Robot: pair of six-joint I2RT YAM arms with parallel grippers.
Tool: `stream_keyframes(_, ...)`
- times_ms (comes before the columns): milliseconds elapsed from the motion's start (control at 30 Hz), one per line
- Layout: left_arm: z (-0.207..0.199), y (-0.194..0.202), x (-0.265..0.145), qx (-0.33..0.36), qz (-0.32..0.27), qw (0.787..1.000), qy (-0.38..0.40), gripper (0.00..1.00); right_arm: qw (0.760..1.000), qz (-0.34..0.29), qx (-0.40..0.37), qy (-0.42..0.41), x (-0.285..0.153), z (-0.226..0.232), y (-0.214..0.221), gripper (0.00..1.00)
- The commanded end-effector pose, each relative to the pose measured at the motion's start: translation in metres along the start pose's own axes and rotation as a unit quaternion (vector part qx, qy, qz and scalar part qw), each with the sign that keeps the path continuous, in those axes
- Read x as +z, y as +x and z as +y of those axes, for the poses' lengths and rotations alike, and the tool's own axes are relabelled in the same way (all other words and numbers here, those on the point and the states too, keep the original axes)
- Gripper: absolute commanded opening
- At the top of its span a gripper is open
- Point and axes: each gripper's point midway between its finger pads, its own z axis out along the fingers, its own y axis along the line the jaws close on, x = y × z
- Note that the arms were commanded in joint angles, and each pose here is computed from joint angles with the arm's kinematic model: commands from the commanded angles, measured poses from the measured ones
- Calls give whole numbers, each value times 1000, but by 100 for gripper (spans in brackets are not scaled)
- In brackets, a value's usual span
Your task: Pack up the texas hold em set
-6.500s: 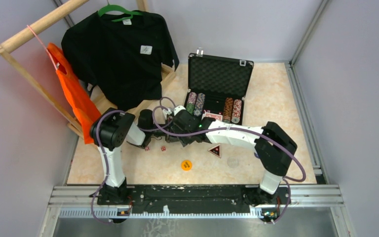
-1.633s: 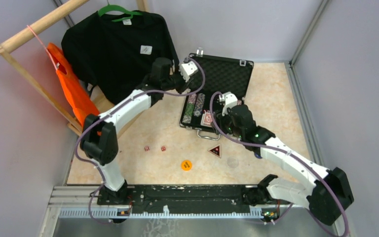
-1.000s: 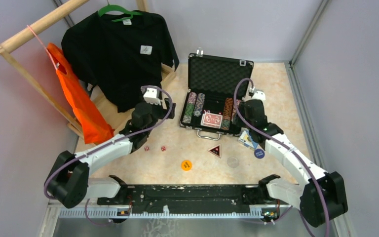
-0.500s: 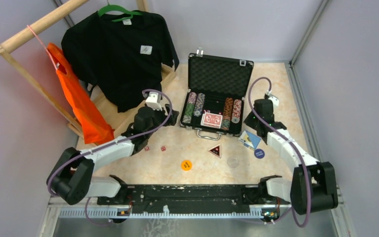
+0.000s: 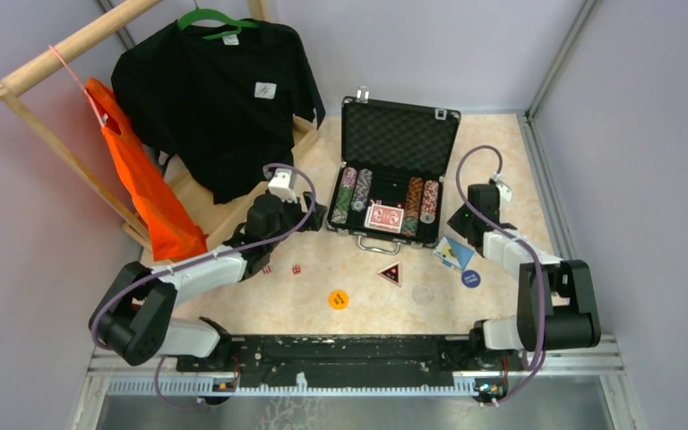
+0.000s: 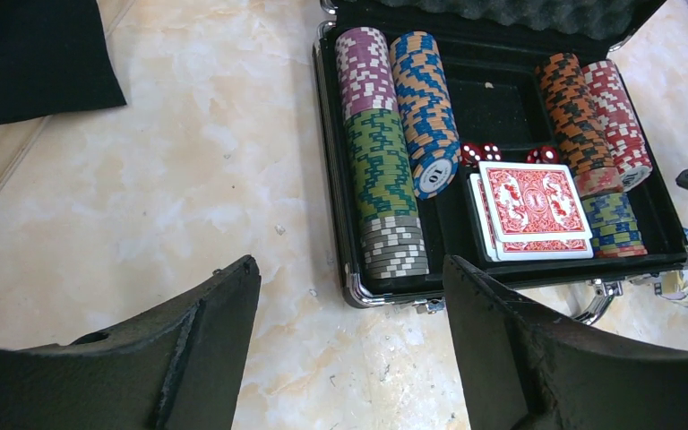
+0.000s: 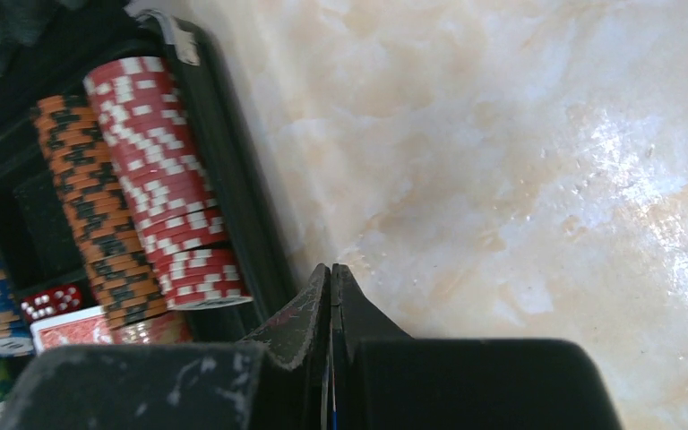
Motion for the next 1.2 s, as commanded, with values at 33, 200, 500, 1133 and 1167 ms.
stream_keyframes(33,-3,-12,4,4,-13,1000,-3,80,1000,-11,18,-8,11,-6,4,0)
stream_keyframes(200,-4,-13,4,3,-10,1000,-2,80,1000,5,17,-3,8,-22,25,0)
stream_keyframes(500,-15,-16,1,-8,-10,1000,24,80,999,26,31,-34,-23,-30,55,0)
stream_keyframes(1133,-30,-19,-1,-7,-5,998,63,78,984,25,-175,-4,-68,2,31,80)
stream_keyframes(1167,-30,-18,-1,-7,-4,998,64,78,985,31,-171,9,-67,-2,33,81)
